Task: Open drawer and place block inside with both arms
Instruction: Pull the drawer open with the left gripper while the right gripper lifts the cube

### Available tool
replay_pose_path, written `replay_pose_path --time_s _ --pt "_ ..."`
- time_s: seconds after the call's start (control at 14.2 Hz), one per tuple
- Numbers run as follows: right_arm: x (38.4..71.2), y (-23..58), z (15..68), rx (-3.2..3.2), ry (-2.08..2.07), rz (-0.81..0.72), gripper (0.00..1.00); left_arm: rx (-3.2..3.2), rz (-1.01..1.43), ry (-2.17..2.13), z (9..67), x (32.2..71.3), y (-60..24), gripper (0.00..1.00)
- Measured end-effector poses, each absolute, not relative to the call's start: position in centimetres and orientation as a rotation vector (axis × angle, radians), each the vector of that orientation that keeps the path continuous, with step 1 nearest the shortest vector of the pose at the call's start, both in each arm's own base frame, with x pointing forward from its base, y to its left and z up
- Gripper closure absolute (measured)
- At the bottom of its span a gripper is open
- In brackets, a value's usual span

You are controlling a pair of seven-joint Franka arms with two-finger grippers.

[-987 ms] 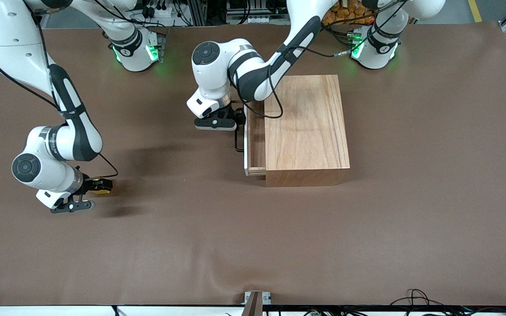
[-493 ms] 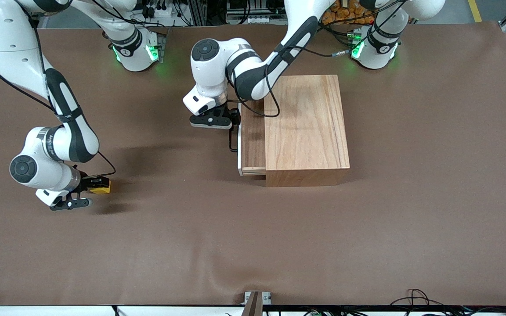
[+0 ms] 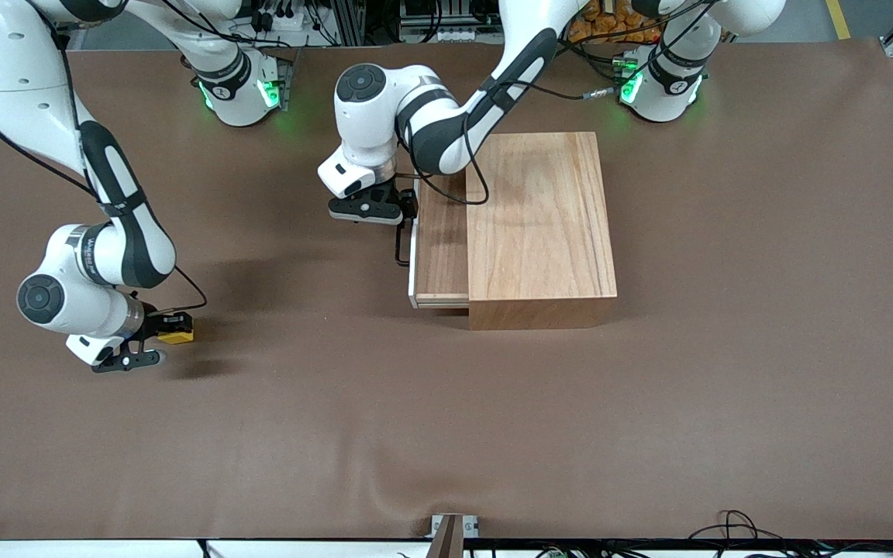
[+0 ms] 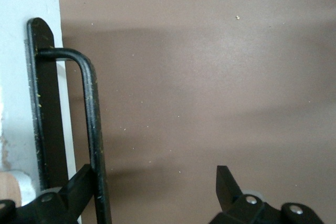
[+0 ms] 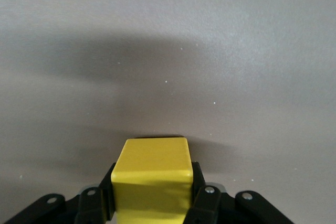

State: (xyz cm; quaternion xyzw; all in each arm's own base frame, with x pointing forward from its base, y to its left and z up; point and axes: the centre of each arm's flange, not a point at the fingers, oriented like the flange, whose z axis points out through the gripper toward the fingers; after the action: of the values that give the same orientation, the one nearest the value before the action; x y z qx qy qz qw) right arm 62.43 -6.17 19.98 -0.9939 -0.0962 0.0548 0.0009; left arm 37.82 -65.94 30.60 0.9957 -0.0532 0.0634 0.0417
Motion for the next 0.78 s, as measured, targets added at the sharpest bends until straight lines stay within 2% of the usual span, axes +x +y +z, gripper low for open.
replay_pose_path --time_s 0.14,0.56,0.78 --pt "62.7 -6.3 22.4 -3.102 -0.398 0.193 0.44 3.018 0.207 -0.171 30.8 37.6 -66.4 0.0" --pt "63.8 -4.6 33.9 -2.979 -0.454 0.321 0.44 2.989 0.218 -0.182 30.9 37.2 -66.9 0.0" --pt "64.1 -3.2 37.6 -2.913 -0.465 0.407 0.44 2.963 0.231 -0.187 31.2 37.1 -67.2 0.0"
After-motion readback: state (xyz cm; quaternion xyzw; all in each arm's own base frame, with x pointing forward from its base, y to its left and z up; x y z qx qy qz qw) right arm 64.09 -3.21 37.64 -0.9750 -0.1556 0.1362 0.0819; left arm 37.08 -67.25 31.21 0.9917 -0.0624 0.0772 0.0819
